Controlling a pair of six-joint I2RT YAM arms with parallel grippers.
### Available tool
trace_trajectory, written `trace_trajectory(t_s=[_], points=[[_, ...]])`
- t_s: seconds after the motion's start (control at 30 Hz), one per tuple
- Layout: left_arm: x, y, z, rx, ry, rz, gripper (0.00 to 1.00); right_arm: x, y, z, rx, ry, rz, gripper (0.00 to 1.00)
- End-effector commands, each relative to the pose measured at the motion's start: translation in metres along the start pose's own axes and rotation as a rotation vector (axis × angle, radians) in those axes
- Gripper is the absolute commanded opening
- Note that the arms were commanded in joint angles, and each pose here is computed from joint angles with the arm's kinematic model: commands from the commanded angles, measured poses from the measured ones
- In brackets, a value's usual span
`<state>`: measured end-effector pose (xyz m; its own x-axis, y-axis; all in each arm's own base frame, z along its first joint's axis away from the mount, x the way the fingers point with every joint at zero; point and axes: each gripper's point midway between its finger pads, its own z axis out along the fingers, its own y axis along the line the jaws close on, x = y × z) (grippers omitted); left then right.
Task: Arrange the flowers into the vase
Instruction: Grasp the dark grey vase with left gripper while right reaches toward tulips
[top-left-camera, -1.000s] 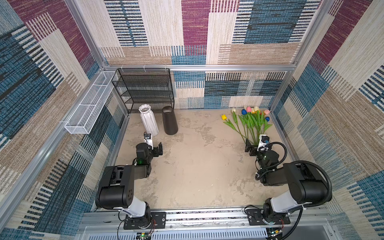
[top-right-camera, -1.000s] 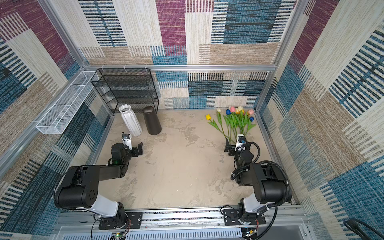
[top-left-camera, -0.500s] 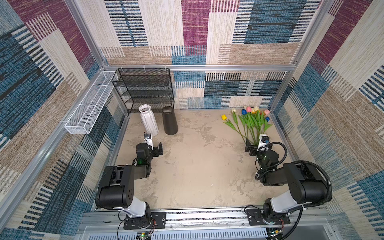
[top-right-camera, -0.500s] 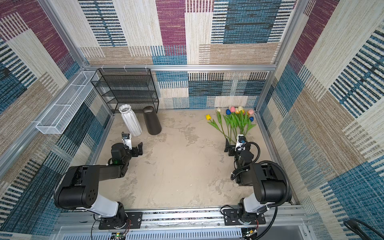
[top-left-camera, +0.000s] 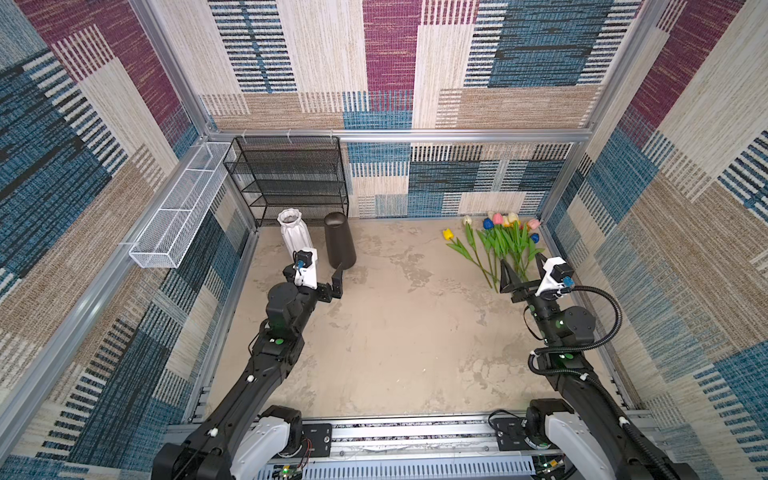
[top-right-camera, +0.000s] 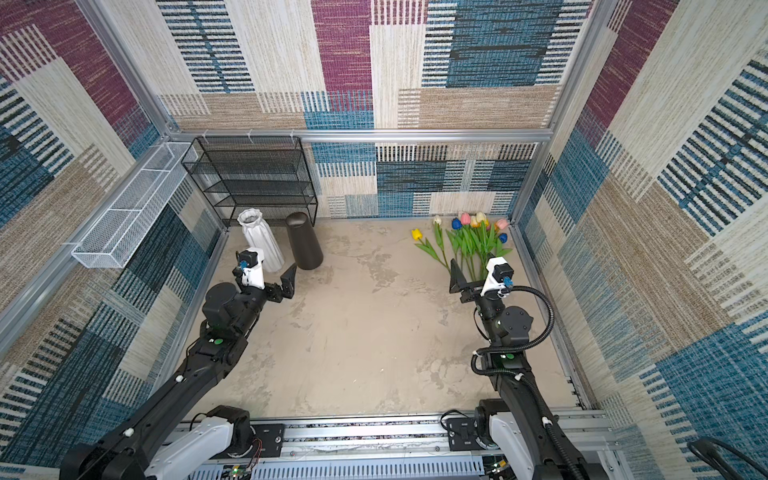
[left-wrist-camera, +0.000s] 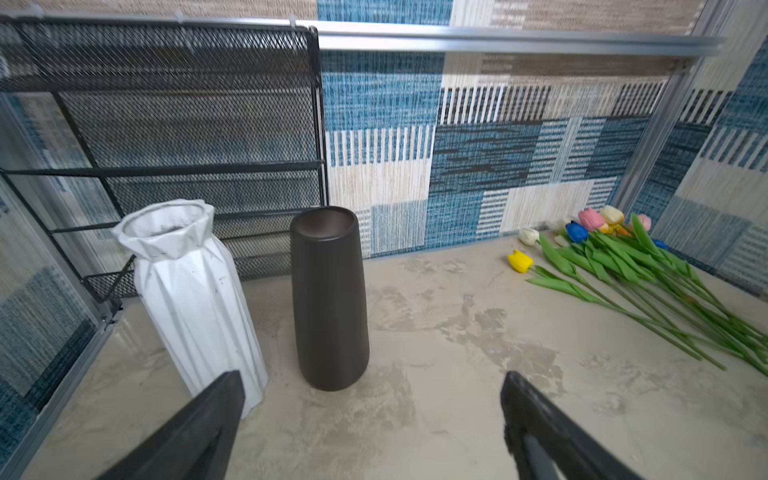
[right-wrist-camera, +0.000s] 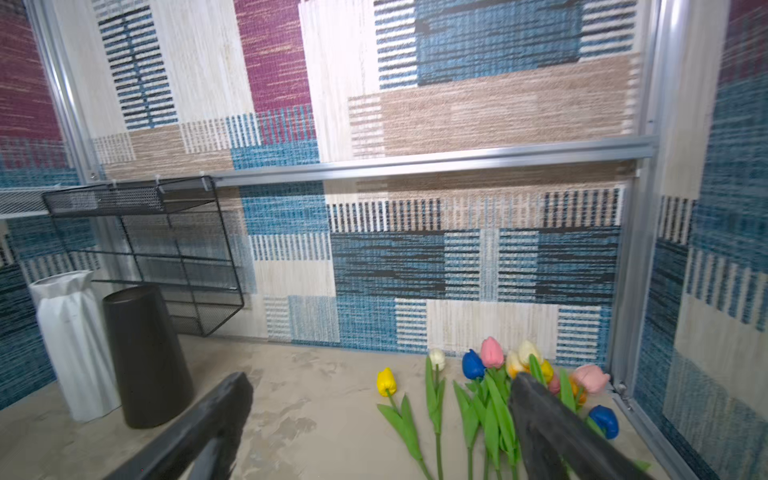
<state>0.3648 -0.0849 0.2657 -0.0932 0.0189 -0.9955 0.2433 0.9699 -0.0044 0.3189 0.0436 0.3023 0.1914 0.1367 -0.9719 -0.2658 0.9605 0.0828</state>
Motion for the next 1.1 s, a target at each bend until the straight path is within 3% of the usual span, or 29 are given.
trace_trajectory(t_s=[0.0, 0.23, 0.53, 1.07], points=[[0.011, -0.008, 0.020, 0.049, 0.065, 0.048, 0.99, 0.023, 0.018, 0.005, -0.110, 0.105, 0.062, 1.00], [0.010, -0.005, 0.084, 0.049, 0.054, 0.069, 0.99, 0.026, 0.033, 0.017, -0.185, 0.095, 0.115, 1.00], [0.013, 0.020, 0.147, -0.006, 0.023, 0.053, 0.99, 0.028, 0.036, 0.013, -0.187, 0.087, 0.124, 1.00], [0.028, 0.042, 0.205, -0.032, -0.029, 0.041, 0.99, 0.028, 0.033, 0.004, -0.163, 0.064, 0.125, 1.00]])
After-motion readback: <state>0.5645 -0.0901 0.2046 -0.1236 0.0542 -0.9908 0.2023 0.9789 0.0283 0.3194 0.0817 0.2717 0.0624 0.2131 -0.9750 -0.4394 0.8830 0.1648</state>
